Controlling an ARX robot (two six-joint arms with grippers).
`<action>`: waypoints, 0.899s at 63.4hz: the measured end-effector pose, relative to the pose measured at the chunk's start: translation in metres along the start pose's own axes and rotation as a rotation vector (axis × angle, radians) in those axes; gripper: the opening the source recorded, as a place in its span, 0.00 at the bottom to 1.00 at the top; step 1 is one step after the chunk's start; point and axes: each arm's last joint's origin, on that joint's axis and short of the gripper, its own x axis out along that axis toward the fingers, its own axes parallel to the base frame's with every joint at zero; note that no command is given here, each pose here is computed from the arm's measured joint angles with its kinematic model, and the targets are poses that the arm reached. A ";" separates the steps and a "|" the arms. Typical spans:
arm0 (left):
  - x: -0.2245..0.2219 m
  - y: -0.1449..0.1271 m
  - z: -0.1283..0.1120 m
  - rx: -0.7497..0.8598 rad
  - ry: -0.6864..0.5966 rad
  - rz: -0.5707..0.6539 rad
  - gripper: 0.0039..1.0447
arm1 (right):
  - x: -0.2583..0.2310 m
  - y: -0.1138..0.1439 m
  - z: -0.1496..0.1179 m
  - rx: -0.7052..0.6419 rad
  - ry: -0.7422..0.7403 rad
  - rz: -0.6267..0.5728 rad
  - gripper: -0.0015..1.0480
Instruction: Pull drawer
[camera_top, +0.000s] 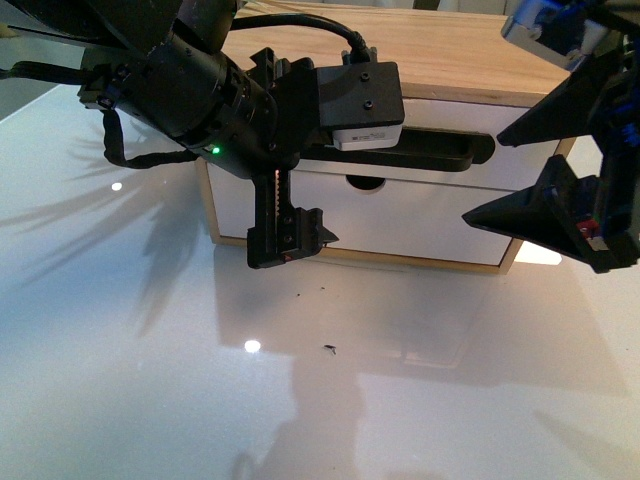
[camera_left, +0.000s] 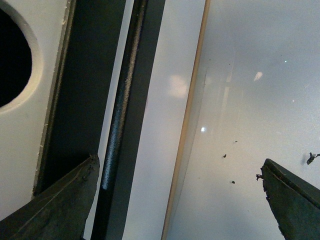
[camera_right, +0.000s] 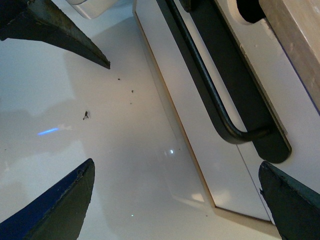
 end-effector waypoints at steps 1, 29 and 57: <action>0.000 0.000 0.000 -0.001 -0.001 0.000 0.93 | 0.001 0.000 0.000 -0.001 -0.001 0.000 0.91; -0.002 0.004 -0.006 -0.019 -0.032 -0.003 0.93 | 0.040 -0.010 0.012 -0.013 -0.039 0.007 0.91; -0.001 0.004 -0.007 -0.038 -0.054 -0.008 0.93 | 0.059 -0.005 0.009 -0.033 0.008 0.072 0.91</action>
